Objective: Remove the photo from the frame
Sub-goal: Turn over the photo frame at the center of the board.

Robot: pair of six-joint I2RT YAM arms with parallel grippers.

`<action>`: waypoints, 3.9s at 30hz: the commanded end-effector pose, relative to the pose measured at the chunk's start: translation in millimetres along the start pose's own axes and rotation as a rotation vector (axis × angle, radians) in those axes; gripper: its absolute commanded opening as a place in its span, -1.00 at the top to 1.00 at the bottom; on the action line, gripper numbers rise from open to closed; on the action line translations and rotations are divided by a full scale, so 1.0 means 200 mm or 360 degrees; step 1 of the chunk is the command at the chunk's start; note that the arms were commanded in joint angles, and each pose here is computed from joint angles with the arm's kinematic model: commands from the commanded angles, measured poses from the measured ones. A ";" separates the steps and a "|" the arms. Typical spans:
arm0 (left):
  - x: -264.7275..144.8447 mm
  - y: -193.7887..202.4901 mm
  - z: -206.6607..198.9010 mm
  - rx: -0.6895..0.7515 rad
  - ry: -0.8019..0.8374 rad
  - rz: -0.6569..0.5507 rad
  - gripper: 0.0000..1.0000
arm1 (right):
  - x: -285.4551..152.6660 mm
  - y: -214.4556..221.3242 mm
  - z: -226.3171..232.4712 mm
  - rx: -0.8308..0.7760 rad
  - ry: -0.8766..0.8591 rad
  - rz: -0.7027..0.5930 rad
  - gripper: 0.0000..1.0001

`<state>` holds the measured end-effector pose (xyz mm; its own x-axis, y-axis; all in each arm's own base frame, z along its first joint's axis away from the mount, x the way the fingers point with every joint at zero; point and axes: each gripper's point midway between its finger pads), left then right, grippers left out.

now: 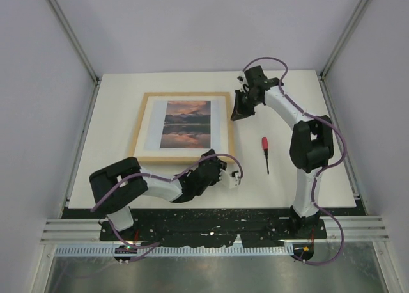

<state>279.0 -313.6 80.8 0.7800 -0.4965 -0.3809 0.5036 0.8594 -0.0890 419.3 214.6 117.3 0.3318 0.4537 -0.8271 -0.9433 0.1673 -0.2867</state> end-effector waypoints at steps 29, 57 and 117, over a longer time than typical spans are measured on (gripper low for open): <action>-0.82 0.05 1.48 -0.0983 -0.0063 -0.0255 1.00 | -0.77 -0.09 -0.30 -0.0725 -0.0398 -0.0690 -0.61; -1.35 1.34 1.70 -0.2555 -0.1357 0.0323 1.00 | -0.84 -0.05 -0.44 -0.0518 -0.0183 -0.0785 -0.60; -0.94 1.43 0.46 -0.3422 -0.0593 0.0211 1.00 | 0.13 0.48 0.88 -0.2180 -0.0381 -0.0954 -0.69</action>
<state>323.4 33.5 235.7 0.9590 -0.0844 -0.2707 -0.2732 -0.5310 -0.8021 311.7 372.8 129.2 0.3538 0.8187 -0.4522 -0.1099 -0.4437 -0.8894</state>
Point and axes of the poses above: each gripper's point midway between its finger pads, its own x axis out along the fingers, its own z axis along the line the jaws close on, y = z × x, and after that the axes turned 9 degrees about x, right-handed
